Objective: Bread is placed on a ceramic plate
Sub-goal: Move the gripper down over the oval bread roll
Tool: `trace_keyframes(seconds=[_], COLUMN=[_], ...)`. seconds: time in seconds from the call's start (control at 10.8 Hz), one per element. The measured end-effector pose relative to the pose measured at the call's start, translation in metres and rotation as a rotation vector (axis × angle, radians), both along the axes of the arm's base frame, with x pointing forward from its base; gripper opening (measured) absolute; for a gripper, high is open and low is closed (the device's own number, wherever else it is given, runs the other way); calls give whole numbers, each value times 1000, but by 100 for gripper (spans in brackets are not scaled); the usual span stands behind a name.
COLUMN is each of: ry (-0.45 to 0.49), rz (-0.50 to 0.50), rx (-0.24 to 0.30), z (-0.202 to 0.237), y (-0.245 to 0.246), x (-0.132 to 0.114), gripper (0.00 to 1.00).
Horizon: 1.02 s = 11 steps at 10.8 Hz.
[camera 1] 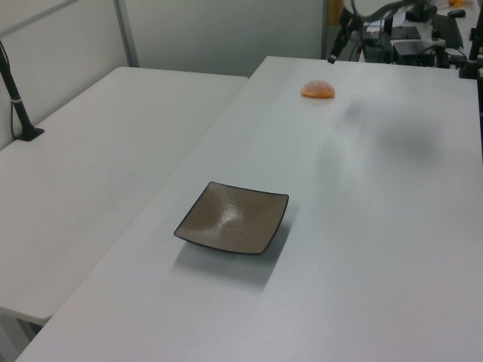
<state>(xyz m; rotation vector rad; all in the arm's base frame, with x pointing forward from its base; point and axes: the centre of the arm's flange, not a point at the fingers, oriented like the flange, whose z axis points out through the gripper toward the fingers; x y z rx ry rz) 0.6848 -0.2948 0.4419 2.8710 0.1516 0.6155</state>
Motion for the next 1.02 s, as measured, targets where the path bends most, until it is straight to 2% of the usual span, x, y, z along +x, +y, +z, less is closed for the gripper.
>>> trace_keyframes(seconds=[0.55, 1.02], ry=[-103, -138], rz=[-50, -109], rx=[-47, -36], z=[-91, -123], y=[-29, -40], x=[33, 38], gripper=[100, 100])
